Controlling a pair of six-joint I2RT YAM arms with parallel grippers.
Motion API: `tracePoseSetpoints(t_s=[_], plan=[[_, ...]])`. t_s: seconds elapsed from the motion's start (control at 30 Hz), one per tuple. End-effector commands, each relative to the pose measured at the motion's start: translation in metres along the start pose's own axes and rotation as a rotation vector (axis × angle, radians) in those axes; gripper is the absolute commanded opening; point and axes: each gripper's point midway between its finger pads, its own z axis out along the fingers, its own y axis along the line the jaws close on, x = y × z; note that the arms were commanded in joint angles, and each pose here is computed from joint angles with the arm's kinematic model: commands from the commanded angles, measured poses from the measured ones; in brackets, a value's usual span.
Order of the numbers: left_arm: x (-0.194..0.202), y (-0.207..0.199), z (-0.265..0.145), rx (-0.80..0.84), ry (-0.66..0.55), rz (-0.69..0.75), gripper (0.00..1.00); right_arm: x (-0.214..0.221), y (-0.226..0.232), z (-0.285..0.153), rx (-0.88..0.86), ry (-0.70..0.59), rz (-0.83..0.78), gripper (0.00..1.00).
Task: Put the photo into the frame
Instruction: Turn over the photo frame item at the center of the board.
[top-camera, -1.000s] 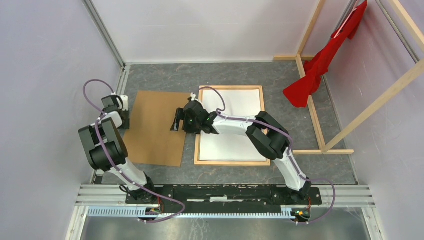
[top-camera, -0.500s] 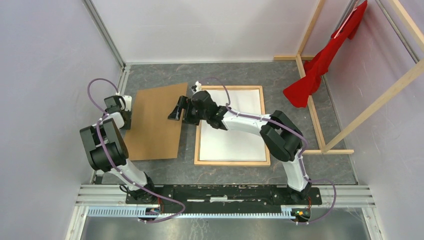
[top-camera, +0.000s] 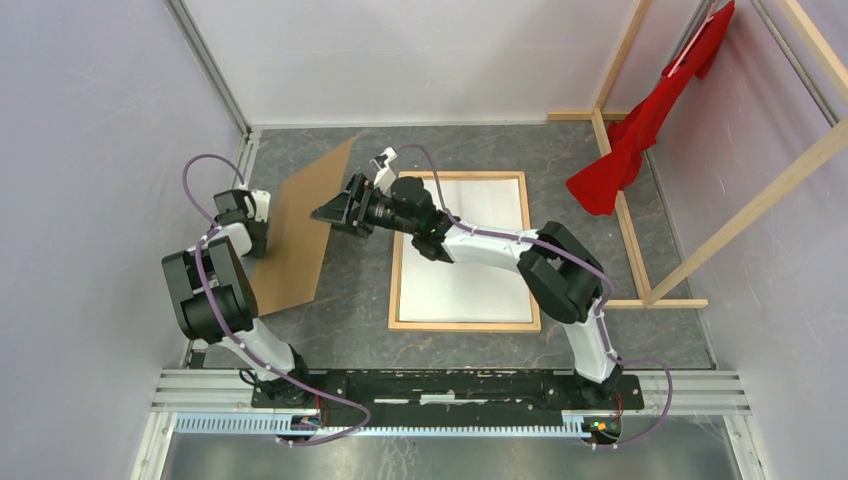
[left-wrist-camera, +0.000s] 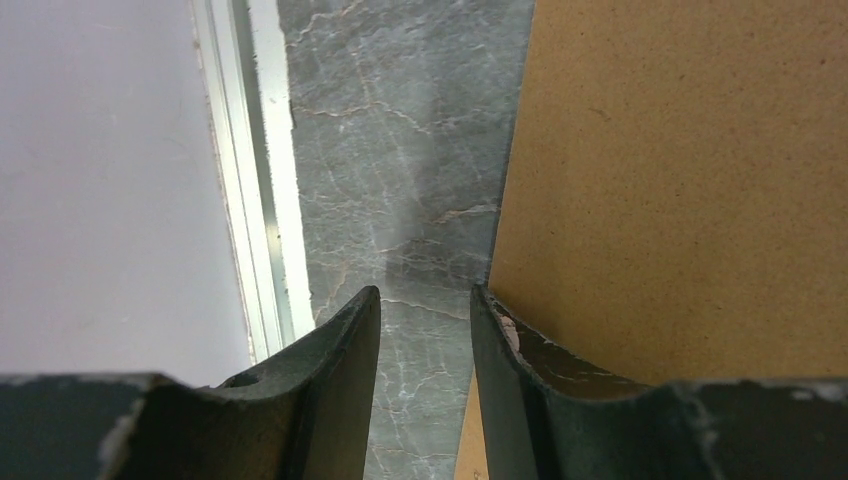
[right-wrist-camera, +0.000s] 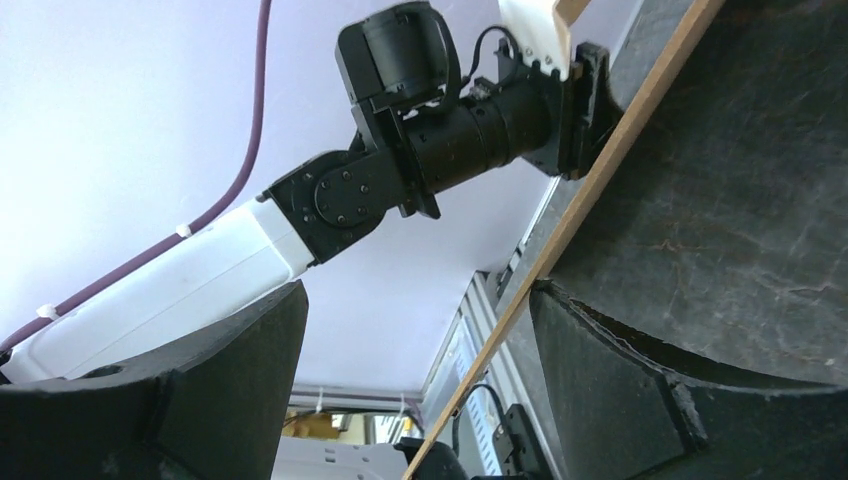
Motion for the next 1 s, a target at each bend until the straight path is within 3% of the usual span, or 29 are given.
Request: tracePoseSetpoints(t_s=[0.0, 0.2, 0.37, 0.43, 0.53, 0.6, 0.67, 0.73, 0.83, 0.97], plan=[[0.058, -0.079, -0.006, 0.308, 0.188, 0.039, 0.47, 0.021, 0.011, 0.004, -0.090, 0.055, 0.066, 0.88], [0.059, -0.081, -0.007, 0.321, 0.192, 0.042, 0.47, 0.021, 0.017, 0.004, -0.141, 0.052, 0.092, 0.86], [0.056, -0.081, -0.012, 0.333, 0.178, 0.046, 0.49, 0.018, 0.006, -0.001, -0.042, 0.036, 0.047, 0.77], [0.048, -0.083, -0.018, 0.360, 0.163, 0.048, 0.56, 0.019, -0.002, -0.004, 0.013, 0.038, 0.044, 0.64], [0.027, -0.082, -0.031, 0.388, 0.107, 0.080, 0.81, 0.016, -0.016, -0.009, 0.095, 0.021, 0.048, 0.38], [0.006, -0.081, -0.046, 0.405, 0.061, 0.113, 0.91, 0.013, -0.026, -0.011, 0.143, 0.019, 0.060, 0.20], [-0.018, -0.079, -0.065, 0.430, -0.001, 0.142, 0.99, 0.010, -0.032, -0.012, 0.175, 0.029, 0.074, 0.08], [-0.043, -0.079, -0.089, 0.478, -0.083, 0.178, 1.00, 0.003, -0.030, -0.011, 0.181, 0.034, 0.081, 0.01], [-0.076, -0.083, -0.147, 0.596, -0.250, 0.305, 1.00, -0.026, -0.022, -0.011, 0.177, 0.000, 0.087, 0.00], [-0.105, -0.086, -0.232, 0.671, -0.524, 0.589, 1.00, -0.087, -0.003, -0.015, 0.137, -0.076, 0.121, 0.00]])
